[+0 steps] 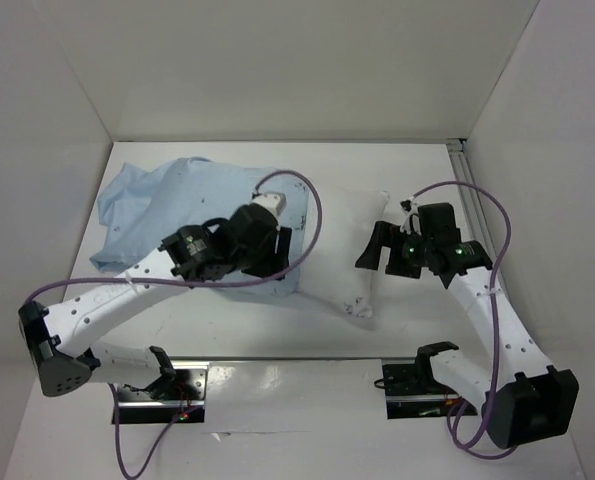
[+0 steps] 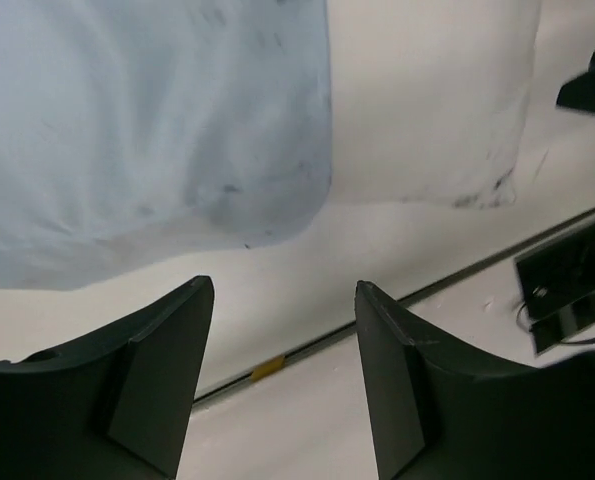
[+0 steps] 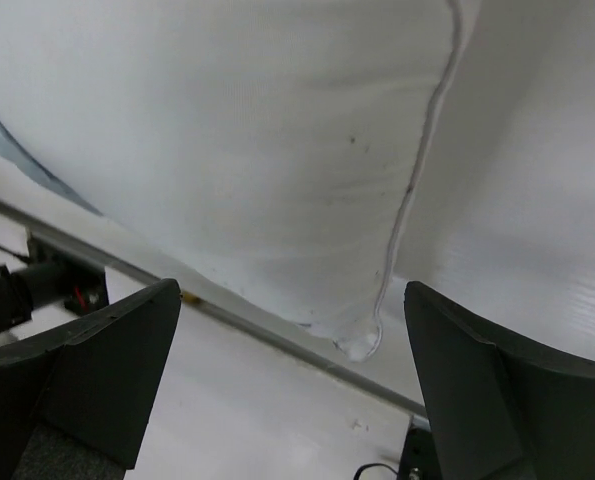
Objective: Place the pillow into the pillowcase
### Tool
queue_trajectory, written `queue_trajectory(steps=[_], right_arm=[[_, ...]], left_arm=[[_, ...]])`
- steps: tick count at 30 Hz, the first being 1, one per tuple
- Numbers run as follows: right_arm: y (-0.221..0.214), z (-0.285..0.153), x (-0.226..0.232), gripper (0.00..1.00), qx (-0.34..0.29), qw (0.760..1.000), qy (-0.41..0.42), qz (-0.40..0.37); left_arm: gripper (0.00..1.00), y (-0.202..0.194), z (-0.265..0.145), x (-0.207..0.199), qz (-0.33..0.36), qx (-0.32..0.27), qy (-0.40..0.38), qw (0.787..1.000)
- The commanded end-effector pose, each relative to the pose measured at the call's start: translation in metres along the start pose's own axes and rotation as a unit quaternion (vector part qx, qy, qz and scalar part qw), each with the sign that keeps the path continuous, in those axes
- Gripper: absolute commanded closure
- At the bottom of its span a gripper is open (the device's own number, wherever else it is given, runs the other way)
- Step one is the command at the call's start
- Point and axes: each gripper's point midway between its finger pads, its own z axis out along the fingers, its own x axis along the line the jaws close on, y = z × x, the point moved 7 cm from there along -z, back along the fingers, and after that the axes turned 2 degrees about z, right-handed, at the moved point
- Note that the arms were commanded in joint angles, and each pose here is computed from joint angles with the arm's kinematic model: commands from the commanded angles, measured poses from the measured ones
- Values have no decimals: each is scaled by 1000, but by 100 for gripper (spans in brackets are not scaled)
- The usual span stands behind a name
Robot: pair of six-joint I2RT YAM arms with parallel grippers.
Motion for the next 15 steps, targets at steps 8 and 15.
queue_trajectory(steps=[8, 15], right_arm=[[-34, 13, 5, 0, 101, 991, 75, -49], [-34, 22, 3, 0, 100, 992, 68, -35]], left_arm=[[40, -116, 36, -7, 0, 94, 24, 995], [0, -138, 94, -2, 36, 78, 62, 994]])
